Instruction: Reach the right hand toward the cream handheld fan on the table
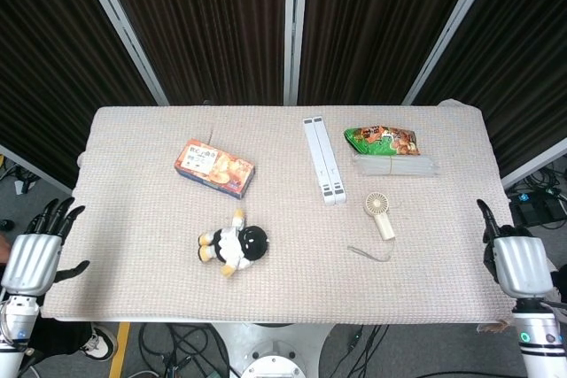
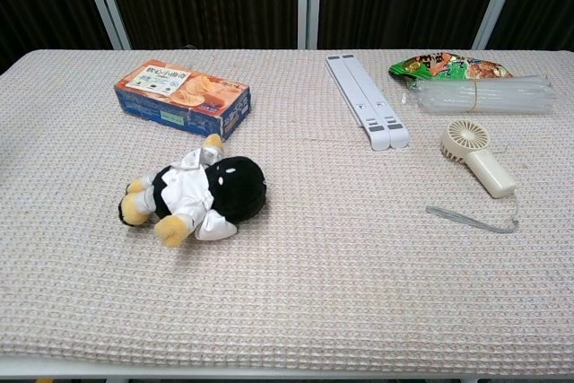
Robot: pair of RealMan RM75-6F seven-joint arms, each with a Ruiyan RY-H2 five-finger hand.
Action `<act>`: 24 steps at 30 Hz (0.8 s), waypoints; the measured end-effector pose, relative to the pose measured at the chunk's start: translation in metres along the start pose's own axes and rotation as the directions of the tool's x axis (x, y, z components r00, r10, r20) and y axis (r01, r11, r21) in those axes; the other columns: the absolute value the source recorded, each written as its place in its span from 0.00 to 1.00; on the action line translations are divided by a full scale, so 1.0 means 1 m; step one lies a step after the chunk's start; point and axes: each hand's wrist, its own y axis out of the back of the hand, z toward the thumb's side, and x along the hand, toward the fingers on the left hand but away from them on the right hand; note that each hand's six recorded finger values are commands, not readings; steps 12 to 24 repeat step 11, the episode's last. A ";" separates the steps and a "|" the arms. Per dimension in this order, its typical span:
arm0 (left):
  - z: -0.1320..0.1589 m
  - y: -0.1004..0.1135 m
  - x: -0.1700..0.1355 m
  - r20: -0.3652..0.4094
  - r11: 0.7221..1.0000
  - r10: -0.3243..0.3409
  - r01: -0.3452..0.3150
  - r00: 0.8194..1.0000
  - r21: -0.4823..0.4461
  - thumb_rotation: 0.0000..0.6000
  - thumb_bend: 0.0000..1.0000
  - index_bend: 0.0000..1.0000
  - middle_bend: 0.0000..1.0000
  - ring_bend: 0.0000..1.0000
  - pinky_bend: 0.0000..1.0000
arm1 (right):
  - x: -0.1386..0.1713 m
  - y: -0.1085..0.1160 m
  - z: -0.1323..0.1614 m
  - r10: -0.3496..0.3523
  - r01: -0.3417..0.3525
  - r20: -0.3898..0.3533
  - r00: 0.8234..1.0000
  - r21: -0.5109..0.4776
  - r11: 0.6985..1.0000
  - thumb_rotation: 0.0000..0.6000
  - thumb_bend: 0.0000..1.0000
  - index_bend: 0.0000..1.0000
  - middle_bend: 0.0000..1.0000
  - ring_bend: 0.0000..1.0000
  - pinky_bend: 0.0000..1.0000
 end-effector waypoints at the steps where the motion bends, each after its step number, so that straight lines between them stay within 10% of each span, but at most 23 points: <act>1: 0.001 0.000 -0.001 0.001 1.000 -0.001 0.001 1.000 0.000 1.00 0.03 0.13 0.06 0.01 0.22 | 0.002 0.001 -0.002 0.000 0.000 -0.002 1.000 -0.009 1.000 1.00 0.00 0.00 0.00 0.00 0.00; 24: 0.002 0.002 -0.002 0.004 1.000 -0.006 0.006 1.000 0.002 1.00 0.03 0.13 0.07 0.01 0.21 | 0.015 0.003 -0.008 -0.057 0.057 -0.020 0.998 -0.013 0.998 1.00 0.00 0.00 0.00 0.00 0.00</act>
